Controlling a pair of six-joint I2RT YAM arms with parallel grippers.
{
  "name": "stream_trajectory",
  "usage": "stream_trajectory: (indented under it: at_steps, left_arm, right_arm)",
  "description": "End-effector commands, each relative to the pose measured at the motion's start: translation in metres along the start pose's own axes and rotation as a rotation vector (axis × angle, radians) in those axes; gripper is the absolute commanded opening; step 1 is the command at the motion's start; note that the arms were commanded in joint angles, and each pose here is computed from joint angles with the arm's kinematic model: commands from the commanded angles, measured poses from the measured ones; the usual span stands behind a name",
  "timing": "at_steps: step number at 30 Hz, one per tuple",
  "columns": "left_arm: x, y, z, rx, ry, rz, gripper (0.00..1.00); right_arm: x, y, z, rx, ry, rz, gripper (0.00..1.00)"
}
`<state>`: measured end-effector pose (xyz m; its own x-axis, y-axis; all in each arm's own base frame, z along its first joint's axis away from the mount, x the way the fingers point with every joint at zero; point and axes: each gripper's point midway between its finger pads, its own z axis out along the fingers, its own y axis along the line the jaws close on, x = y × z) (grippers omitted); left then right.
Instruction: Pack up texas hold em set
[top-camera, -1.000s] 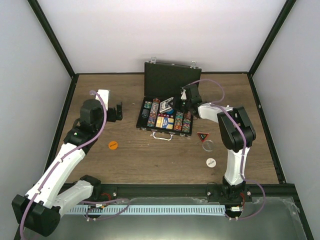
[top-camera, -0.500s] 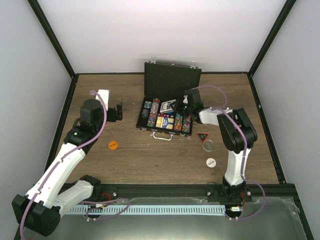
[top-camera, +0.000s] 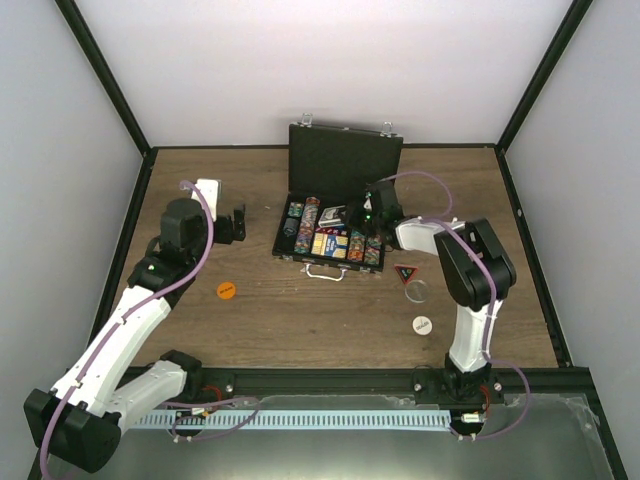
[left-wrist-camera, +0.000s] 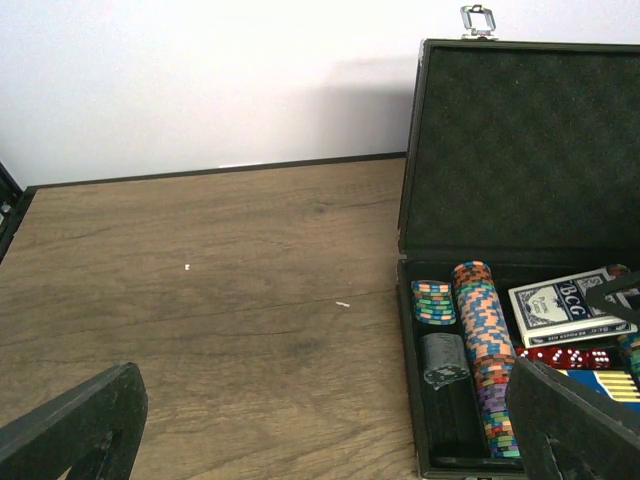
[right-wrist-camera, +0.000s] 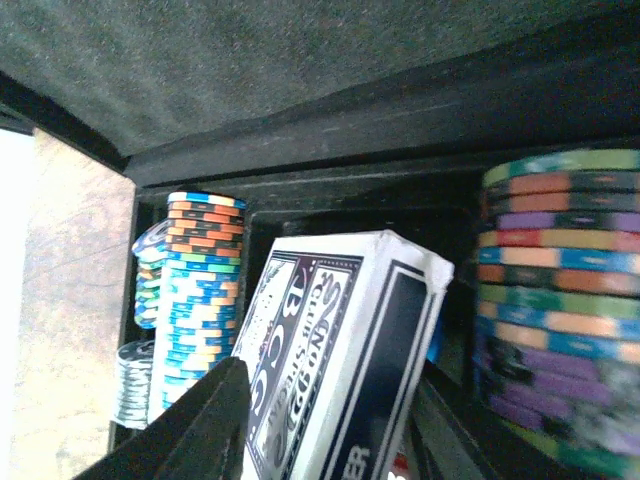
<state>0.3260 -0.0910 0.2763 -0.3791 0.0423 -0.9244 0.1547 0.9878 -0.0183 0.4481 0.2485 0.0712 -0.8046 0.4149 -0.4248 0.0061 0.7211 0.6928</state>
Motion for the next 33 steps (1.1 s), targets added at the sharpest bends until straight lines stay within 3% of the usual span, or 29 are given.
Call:
stream_trajectory:
  at_steps: [1, 6, 11, 23, 33]
  left_arm:
    - [0.002, -0.001, 0.001, 0.010, 0.001, 0.012, 1.00]
    - [0.002, -0.001, 0.001, 0.010, 0.002, 0.012, 1.00]
    - [0.002, -0.002, 0.002, 0.013, 0.004, 0.013, 1.00]
    - [0.005, -0.002, 0.005, 0.010, 0.015, 0.015, 1.00]
    - [0.007, -0.002, 0.006, 0.009, 0.021, 0.015, 1.00]
  right_arm:
    - [-0.015, -0.003, -0.024, 0.120, -0.070, -0.081, 0.45]
    - [-0.037, -0.005, -0.047, 0.220, -0.158, -0.158, 0.60]
    - [-0.031, -0.002, -0.049, 0.200, -0.124, -0.194, 0.63]
    - [-0.007, -0.003, -0.019, 0.134, 0.016, -0.220, 0.38]
    - [0.000, -0.005, -0.001, 0.118, 0.066, -0.231, 0.32]
